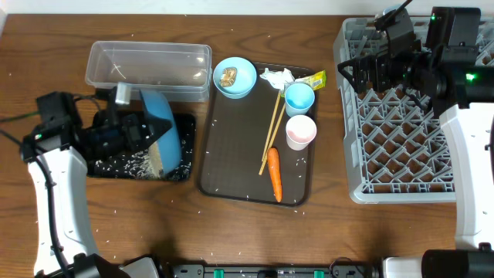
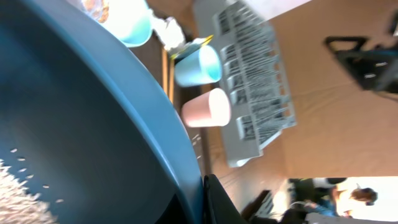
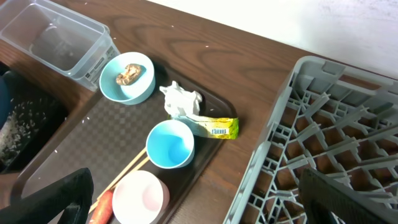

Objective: Sort waste into correct bins and load items into the dishwasher rack
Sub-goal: 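Lift the blue plate with the left gripper over the black tray, then tilt the blue plate with the left gripper to dump rice onto black tray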

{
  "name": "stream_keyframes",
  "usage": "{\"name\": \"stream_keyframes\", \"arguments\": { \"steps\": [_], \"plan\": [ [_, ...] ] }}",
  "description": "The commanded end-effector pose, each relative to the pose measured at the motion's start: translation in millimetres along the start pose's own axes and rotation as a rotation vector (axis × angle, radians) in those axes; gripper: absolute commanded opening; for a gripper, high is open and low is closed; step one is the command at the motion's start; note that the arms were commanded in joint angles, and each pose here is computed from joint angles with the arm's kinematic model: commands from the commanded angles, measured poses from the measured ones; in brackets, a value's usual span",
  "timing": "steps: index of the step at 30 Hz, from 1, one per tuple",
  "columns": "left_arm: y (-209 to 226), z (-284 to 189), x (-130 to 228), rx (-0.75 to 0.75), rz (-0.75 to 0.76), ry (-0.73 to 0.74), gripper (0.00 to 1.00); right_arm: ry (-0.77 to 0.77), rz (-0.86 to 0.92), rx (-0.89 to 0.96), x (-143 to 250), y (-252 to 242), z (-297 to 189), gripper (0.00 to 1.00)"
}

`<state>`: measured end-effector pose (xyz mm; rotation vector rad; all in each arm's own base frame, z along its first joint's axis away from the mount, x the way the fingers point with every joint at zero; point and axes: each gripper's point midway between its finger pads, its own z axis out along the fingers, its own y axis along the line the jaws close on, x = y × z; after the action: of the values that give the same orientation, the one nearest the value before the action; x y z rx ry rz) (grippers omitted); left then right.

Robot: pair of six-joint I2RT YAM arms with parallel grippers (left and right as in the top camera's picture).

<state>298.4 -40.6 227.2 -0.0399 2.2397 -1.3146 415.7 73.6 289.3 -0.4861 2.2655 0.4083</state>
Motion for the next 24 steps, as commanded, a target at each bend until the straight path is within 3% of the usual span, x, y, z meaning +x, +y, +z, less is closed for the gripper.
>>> {"name": "stream_keyframes", "arguments": {
  "steps": [1,8,24],
  "plan": [
    [-25,-13,-11,0.159,0.072,-0.088,0.06,-0.02,-0.01,0.012,-6,-1,-7,0.99],
    [-41,-32,-25,0.284,0.079,-0.181,0.06,-0.02,-0.01,0.012,-6,-1,-7,0.99],
    [-40,-34,-26,0.285,0.057,-0.184,0.06,-0.02,-0.01,0.012,-6,-1,-7,0.99]
  ]
}}
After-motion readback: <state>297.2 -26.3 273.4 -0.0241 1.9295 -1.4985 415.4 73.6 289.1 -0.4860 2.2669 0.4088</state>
